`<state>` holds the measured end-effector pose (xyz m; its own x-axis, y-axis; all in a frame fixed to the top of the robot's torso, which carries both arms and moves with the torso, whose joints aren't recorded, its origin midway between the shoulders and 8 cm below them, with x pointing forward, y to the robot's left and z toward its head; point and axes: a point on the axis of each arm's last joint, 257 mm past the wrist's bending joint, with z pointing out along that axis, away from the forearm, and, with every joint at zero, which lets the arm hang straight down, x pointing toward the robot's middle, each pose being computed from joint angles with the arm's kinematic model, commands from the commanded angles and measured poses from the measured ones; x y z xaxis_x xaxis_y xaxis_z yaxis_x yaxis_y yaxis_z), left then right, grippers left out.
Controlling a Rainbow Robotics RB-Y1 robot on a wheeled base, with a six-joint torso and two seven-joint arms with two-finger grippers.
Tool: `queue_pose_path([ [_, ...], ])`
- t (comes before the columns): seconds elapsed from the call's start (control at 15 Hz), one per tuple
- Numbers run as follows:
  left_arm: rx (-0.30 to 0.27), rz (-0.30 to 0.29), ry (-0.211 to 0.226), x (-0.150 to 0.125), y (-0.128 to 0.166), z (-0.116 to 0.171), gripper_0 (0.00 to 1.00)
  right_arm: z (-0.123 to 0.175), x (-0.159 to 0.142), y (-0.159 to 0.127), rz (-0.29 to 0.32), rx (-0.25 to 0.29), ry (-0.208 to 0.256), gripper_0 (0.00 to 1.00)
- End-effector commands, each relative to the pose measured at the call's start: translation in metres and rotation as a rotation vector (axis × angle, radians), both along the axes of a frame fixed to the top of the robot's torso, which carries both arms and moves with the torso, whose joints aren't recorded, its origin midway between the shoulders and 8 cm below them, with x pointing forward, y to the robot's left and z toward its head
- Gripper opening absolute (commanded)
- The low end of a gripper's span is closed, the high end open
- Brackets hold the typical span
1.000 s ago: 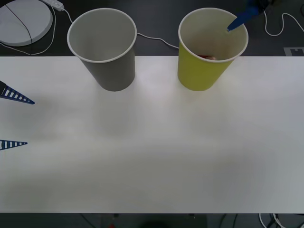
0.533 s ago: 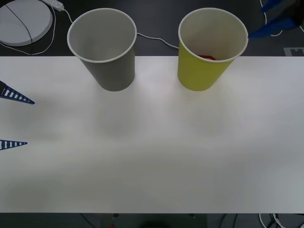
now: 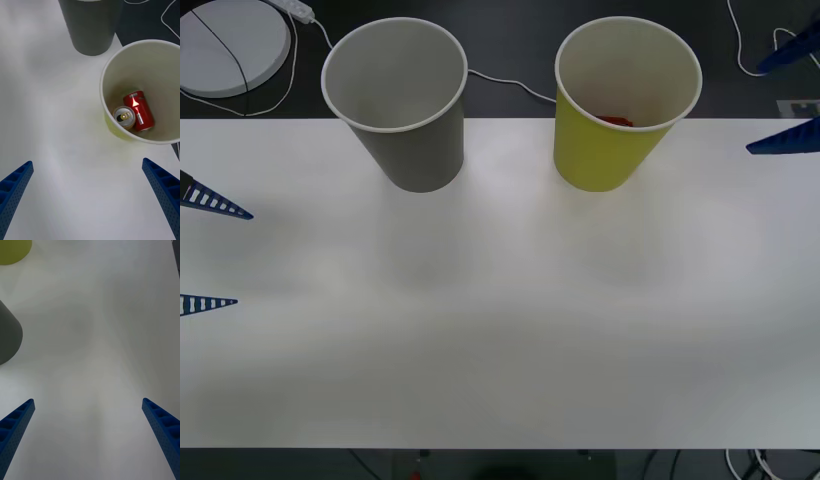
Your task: Put the can into the green bin and the plastic bottle into the gray bin
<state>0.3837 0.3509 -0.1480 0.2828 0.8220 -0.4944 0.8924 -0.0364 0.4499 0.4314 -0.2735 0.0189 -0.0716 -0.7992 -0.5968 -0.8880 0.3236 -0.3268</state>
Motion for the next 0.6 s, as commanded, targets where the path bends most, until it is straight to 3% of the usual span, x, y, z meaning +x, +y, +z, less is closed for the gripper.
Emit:
queue_pose_path([
  [0.07, 0.0, 0.0, 0.0, 0.0, 0.0, 0.0, 1.0, -0.015, -0.019, -0.011, 0.078, -0.011, -0.03, 1.0],
  [0.33, 0.0, 0.0, 0.0, 0.0, 0.0, 0.0, 1.0, -0.036, -0.042, -0.026, 0.154, -0.001, -0.049, 1.0],
  [0.6, 0.0, 0.0, 0.0, 0.0, 0.0, 0.0, 1.0, -0.064, -0.055, -0.035, 0.198, 0.044, -0.067, 1.0],
])
